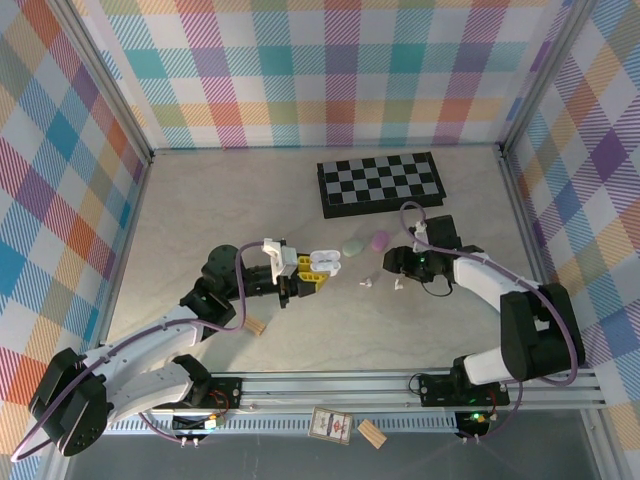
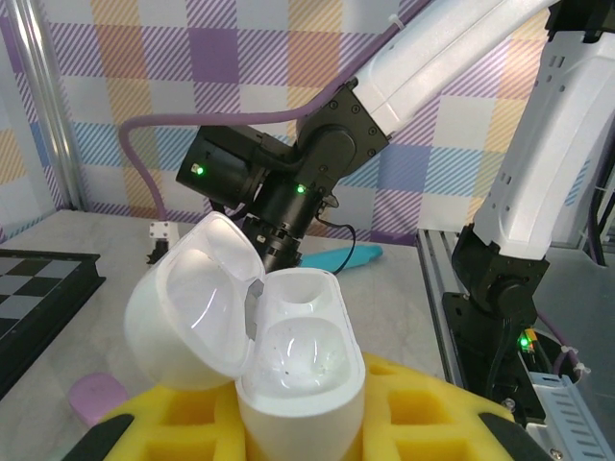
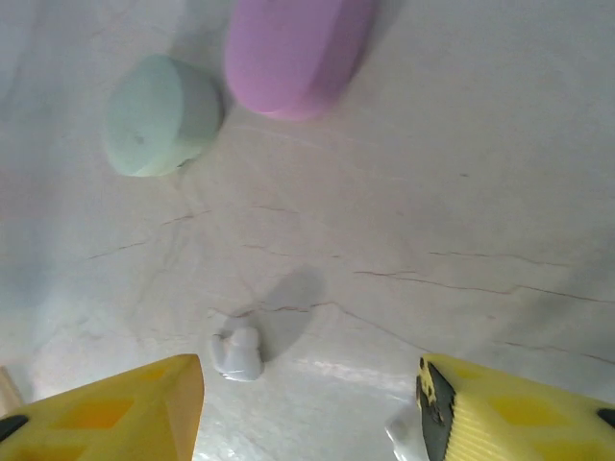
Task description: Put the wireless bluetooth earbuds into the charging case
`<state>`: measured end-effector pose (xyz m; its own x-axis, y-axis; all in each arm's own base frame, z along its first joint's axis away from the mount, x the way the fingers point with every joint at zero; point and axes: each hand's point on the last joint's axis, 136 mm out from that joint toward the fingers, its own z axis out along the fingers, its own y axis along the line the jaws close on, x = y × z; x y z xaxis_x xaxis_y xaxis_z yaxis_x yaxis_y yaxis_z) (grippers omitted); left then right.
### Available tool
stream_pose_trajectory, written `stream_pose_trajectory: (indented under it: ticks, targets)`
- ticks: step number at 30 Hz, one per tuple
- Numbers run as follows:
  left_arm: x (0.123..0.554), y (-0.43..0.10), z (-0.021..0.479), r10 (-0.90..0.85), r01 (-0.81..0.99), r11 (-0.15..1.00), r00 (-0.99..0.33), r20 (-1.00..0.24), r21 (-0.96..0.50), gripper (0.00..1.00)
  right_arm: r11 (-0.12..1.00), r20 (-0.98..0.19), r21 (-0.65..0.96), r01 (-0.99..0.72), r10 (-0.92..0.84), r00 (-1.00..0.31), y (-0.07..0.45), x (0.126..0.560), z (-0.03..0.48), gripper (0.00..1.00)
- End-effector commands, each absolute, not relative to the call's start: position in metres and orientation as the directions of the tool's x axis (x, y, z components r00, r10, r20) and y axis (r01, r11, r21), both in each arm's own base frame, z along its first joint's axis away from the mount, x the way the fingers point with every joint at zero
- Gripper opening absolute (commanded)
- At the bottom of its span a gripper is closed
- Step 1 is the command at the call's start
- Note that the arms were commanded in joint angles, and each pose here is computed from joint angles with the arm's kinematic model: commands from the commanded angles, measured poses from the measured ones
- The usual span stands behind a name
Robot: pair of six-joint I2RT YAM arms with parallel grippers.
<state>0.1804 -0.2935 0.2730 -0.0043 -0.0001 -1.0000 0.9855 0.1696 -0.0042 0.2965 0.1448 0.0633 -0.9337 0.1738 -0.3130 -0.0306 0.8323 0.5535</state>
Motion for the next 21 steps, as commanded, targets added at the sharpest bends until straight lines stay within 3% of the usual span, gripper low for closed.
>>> stream_pose_trajectory:
  ticks: [1, 7, 21]
  targets:
    - [0.173, -0.295, 0.292, -0.032, 0.99, 0.138, 0.037, -0.999, 0.032, 0.05, 0.8, -0.352, 0.593, -0.086, 0.162, -0.922, 0.153, 0.302, 0.081, 0.61]
    - [0.173, -0.291, 0.293, -0.033, 0.986, 0.16, 0.05, -0.998, 0.044, 0.05, 0.867, -0.36, 0.497, 0.043, 0.251, -0.898, 0.125, 0.303, 0.077, 0.61]
    - [0.175, -0.291, 0.293, -0.029, 0.985, 0.169, 0.047, -0.998, 0.041, 0.05, 0.862, -0.163, 0.5, 0.081, 0.185, -0.969, 0.137, 0.274, 0.028, 0.63]
